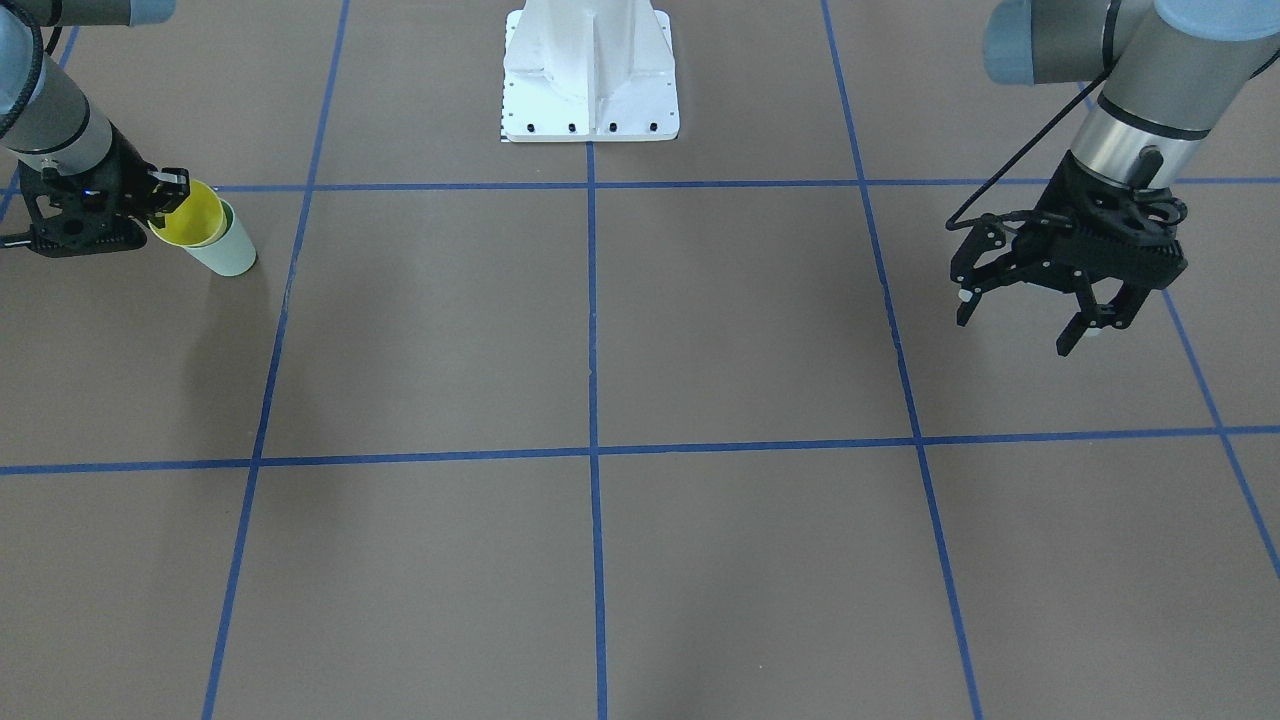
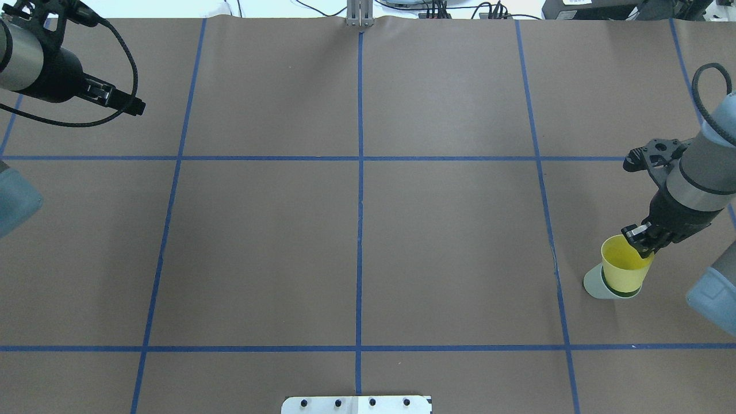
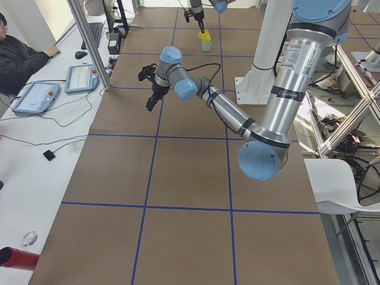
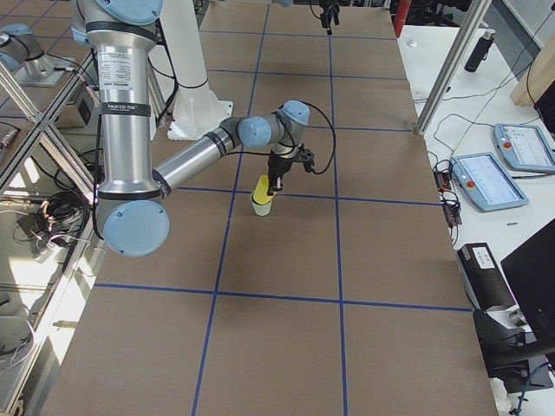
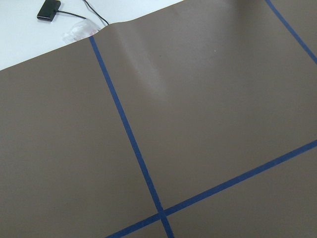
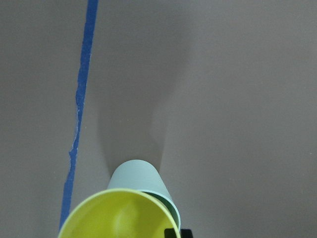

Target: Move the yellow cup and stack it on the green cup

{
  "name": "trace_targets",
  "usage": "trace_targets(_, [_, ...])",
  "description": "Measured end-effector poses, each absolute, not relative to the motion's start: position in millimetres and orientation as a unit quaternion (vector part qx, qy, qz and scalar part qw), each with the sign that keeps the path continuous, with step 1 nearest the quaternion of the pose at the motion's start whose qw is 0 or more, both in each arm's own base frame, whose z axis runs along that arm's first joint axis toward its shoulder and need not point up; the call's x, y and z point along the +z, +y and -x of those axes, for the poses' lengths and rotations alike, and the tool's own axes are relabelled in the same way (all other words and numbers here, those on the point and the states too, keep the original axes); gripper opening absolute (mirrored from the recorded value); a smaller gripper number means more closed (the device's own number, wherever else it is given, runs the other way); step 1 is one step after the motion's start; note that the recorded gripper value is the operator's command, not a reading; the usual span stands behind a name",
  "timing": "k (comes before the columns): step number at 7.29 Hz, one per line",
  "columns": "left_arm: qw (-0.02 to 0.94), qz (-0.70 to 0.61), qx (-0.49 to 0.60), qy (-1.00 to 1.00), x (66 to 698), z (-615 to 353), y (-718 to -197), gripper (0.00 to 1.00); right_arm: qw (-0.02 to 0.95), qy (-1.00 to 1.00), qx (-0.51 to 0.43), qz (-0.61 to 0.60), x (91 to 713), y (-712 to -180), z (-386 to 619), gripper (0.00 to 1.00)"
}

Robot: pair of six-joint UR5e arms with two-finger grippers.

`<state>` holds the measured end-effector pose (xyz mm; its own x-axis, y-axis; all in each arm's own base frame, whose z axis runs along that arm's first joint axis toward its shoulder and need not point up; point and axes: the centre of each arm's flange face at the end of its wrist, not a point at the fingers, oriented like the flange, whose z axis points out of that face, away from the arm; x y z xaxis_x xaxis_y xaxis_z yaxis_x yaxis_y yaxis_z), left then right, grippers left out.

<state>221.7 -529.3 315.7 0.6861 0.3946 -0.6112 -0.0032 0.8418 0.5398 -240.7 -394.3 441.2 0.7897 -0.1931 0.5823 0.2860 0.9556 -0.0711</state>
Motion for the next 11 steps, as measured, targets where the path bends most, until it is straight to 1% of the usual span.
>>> trace_targets(1, [0.881,-0.258,0.113,0.380,316,-222,-529,1.00,0.942,-0.299,-0.129,0.077,441,-394,242,0.88])
trace_targets(2, [0.881,-0.258,0.113,0.380,316,-222,-529,1.00,0.942,-0.299,-0.131,0.076,440,-395,243,0.98])
trace_targets(5, [0.883,-0.257,0.109,0.378,317,-218,-532,1.00,0.941,-0.303,-0.132,0.070,433,-394,240,0.99])
trace_targets(7, [0.894,-0.244,0.108,0.360,325,-194,-545,1.00,0.942,-0.312,-0.114,0.048,418,-402,220,0.99])
trace_targets(10, [0.927,-0.186,0.132,0.299,370,-117,-572,1.00,0.949,-0.314,-0.032,0.003,420,-443,125,0.99])
trace_targets(11, [0.933,-0.156,0.134,0.296,393,-83,-572,1.00,0.951,-0.308,-0.034,-0.007,438,-457,90,0.99])
